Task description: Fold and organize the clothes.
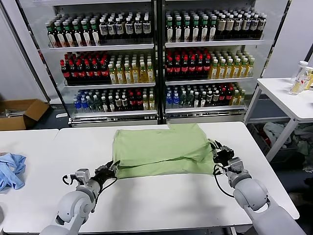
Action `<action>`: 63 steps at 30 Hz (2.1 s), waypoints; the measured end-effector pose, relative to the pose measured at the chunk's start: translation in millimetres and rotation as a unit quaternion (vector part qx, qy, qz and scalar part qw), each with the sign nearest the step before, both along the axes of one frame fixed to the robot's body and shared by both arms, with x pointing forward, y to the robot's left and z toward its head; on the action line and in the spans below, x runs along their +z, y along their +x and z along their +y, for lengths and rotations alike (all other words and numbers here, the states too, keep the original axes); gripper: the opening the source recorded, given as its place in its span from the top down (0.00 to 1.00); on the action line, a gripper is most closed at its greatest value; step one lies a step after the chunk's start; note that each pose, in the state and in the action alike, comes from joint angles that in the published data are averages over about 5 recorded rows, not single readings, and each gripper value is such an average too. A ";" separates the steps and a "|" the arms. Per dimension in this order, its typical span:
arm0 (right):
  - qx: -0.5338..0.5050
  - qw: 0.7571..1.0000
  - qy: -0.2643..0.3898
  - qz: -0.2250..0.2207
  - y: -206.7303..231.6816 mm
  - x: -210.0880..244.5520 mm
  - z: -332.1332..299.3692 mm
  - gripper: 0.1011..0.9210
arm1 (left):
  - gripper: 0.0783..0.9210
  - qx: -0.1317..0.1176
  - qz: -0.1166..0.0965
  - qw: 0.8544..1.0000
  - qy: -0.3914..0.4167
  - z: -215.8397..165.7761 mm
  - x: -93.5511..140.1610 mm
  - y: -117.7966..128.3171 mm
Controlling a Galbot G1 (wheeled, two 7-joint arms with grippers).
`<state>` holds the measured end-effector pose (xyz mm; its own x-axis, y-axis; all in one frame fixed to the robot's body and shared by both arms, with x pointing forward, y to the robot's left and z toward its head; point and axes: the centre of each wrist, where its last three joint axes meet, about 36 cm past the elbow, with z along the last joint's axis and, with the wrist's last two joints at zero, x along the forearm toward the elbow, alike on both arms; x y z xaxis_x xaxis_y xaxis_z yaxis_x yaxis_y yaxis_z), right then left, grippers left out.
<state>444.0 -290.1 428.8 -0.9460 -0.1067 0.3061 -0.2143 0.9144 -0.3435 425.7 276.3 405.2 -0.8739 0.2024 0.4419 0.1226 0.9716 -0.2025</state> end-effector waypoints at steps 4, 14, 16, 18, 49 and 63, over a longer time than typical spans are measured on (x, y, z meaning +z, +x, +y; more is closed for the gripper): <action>-0.006 1.000 0.002 0.013 -12.8 -1.3 -0.8 0.36 | 0.34 0.005 -0.007 1.000 0.005 0.6 1.7 -4.9; -0.023 0.998 0.020 0.060 -45.7 -9.7 -0.2 0.12 | 0.12 0.016 -0.004 1.000 0.011 -4.5 -4.2 -32.2; -0.027 0.997 0.025 0.070 -48.4 -12.3 0.7 0.12 | 0.12 0.017 0.001 1.000 0.012 -5.3 -6.6 -35.4; -0.030 0.996 0.032 0.079 -49.7 -15.0 1.7 0.12 | 0.12 0.017 0.005 1.000 0.012 -5.5 -8.4 -36.9; -0.034 0.988 0.089 0.125 -44.4 -24.6 -2.2 0.98 | 0.98 0.005 0.062 0.997 -0.037 0.1 -26.8 -36.0; -0.017 0.990 0.069 0.123 -97.2 -4.1 -4.7 0.98 | 0.98 0.010 0.073 0.996 -0.048 11.2 -16.2 -71.0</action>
